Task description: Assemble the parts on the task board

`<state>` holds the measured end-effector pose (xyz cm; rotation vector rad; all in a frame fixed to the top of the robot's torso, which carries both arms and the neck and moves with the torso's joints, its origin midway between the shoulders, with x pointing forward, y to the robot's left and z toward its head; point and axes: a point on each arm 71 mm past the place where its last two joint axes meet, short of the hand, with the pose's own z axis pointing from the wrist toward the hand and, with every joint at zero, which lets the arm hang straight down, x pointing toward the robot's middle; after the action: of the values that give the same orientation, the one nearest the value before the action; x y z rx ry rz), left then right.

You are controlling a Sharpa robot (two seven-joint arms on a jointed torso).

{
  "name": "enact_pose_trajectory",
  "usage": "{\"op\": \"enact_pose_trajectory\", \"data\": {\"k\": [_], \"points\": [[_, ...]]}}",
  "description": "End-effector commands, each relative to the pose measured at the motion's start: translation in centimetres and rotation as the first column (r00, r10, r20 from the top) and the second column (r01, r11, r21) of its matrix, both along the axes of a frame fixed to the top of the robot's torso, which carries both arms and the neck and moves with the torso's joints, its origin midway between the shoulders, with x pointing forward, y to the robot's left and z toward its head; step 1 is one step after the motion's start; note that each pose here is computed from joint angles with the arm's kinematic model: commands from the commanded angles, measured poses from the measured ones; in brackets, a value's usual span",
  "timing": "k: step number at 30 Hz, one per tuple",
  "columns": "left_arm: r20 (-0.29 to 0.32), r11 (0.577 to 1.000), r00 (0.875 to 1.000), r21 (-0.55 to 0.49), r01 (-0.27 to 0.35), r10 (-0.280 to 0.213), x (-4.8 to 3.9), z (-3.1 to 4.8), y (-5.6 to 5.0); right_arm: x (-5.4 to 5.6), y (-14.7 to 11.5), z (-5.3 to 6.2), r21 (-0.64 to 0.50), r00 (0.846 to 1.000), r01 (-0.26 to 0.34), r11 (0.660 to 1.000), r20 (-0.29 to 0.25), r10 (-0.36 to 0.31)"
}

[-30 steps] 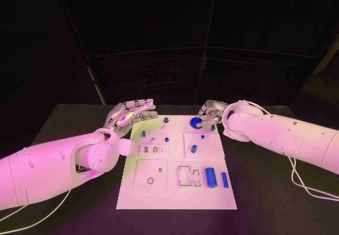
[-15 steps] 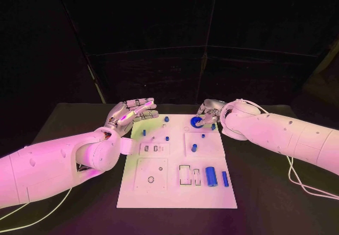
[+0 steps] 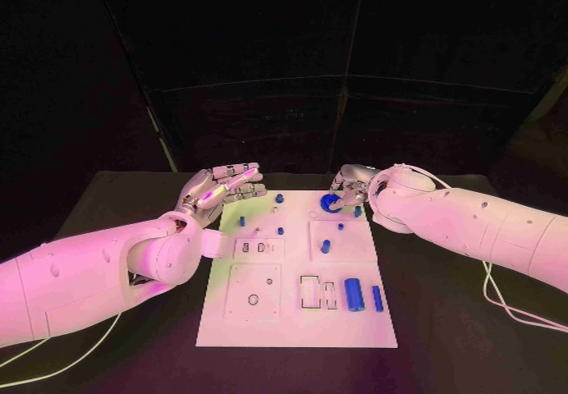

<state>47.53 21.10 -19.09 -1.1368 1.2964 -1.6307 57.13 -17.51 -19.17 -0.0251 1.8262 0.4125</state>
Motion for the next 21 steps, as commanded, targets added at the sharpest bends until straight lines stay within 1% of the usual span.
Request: {"op": "enact_pose_trajectory", "data": {"k": [1,8,14,21], "points": [[0.006,1.0,1.0,-0.005,0.016,-0.016,-0.01,0.14,-0.1,-0.1,-0.2,-0.3,-0.047,1.0,-0.009,0.999,-0.004,0.008],[0.006,1.0,1.0,-0.004,0.016,-0.016,-0.01,0.13,-0.1,-0.3,0.1,-0.1,-0.021,0.999,-0.017,1.0,0.026,0.018],[0.005,1.0,1.0,-0.004,0.015,-0.015,-0.01,0.13,0.0,-0.6,0.7,0.6,0.035,0.995,-0.035,0.999,0.094,0.031],[0.005,1.0,1.0,-0.003,0.012,-0.012,-0.04,0.14,0.1,-1.5,1.8,1.4,0.055,0.984,-0.072,0.996,0.166,0.061]]}}
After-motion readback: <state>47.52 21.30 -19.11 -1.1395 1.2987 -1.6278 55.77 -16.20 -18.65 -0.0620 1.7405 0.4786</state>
